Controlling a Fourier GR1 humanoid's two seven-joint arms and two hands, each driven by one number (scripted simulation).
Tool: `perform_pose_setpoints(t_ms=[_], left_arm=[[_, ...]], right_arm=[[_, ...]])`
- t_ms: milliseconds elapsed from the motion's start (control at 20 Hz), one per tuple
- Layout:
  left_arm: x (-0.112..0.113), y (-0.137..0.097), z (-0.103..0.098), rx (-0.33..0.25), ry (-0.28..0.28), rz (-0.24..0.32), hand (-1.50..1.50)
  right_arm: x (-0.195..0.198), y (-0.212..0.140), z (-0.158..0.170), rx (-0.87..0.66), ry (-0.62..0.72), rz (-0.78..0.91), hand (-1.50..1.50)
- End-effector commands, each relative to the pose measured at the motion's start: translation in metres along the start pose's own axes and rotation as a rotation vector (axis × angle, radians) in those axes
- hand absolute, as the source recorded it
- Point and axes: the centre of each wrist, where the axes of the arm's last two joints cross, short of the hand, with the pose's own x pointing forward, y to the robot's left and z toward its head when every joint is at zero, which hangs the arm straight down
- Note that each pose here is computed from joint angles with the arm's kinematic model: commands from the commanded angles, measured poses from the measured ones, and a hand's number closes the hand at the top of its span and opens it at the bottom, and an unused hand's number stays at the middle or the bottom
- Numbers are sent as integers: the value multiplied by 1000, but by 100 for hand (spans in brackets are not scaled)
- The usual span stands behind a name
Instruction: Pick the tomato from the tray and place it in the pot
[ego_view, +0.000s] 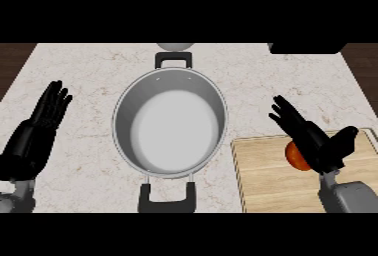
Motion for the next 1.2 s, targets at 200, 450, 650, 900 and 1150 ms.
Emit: perform_pose_setpoints(t_ms=[200,450,650,900,1150], left_arm=[[-32,37,25,177,240,-209,0],[-47,44,40,203,350,-209,0],[-46,30,37,180,349,-213,0],[-41,19,36,156,342,-232,0],[-31,19,30,152,342,-228,0]], right_arm=[[-26,-109,59,-125,-185,-149,150],[-14,-128,79,-496,-507,267,-150],[-71,-134,117,-501,-676,214,-150],[-89,-173,135,-387,-619,315,-150],[-32,-189,122,-227,-495,452,-150]])
